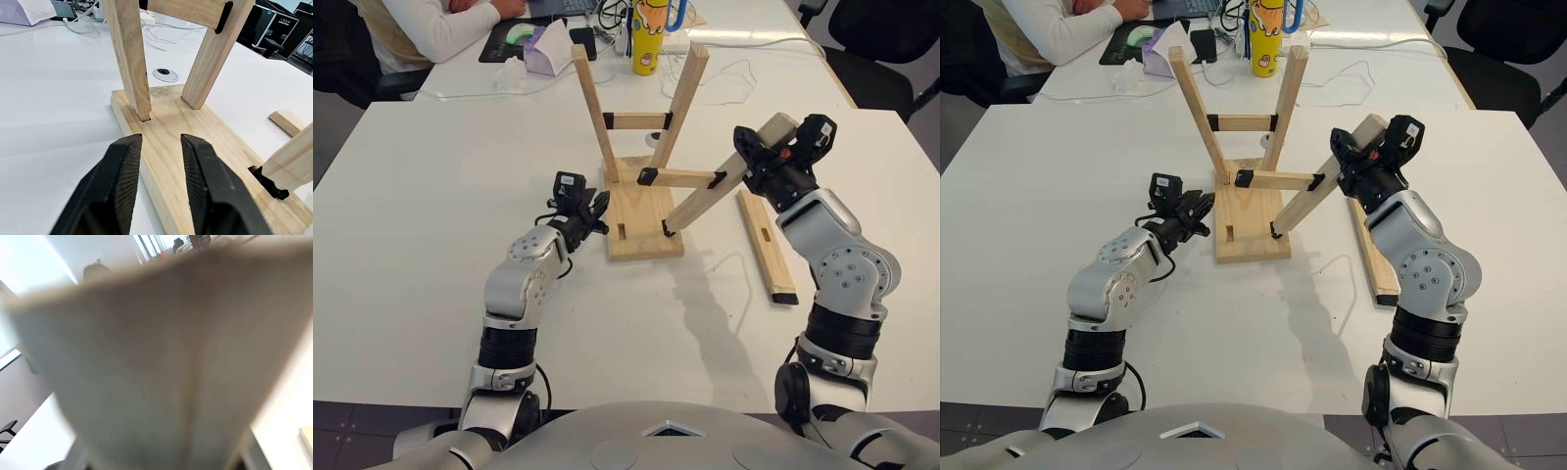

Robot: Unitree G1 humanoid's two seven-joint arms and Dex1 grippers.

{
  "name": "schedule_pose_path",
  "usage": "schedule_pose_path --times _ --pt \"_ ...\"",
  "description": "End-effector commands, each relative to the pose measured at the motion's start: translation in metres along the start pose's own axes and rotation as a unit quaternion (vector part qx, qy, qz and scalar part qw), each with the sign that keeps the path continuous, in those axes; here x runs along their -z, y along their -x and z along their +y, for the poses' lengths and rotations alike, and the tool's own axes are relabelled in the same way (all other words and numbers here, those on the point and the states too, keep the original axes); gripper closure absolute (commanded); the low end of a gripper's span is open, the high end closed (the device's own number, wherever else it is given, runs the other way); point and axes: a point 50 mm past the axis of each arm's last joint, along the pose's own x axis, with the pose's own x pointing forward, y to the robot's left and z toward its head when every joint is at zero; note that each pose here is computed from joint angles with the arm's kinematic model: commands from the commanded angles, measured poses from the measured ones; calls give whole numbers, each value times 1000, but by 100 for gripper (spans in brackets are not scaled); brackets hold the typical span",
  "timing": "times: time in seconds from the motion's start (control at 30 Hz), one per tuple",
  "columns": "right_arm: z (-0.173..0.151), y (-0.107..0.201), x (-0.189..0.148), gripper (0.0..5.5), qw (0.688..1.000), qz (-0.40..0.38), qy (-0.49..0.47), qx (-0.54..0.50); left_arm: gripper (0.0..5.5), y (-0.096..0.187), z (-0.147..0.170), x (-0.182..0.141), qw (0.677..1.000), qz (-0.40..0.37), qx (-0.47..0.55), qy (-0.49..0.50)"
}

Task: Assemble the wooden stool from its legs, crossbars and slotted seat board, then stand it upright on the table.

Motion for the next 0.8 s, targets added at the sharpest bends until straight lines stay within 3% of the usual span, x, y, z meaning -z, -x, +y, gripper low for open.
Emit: schedule_pose_path --times 0.03,0.5,0.8 --pt "-5 3 17 451 999 7 32 14 404 0 0 -2 1000 -4 0 -2" --pt "-7 -1 15 451 997 -58 -25 35 404 3 -3 -4 1000 -18 -5 16" --pt "-8 -6 22 451 999 -41 18 31 404 8 -4 -4 999 -33 -28 28"
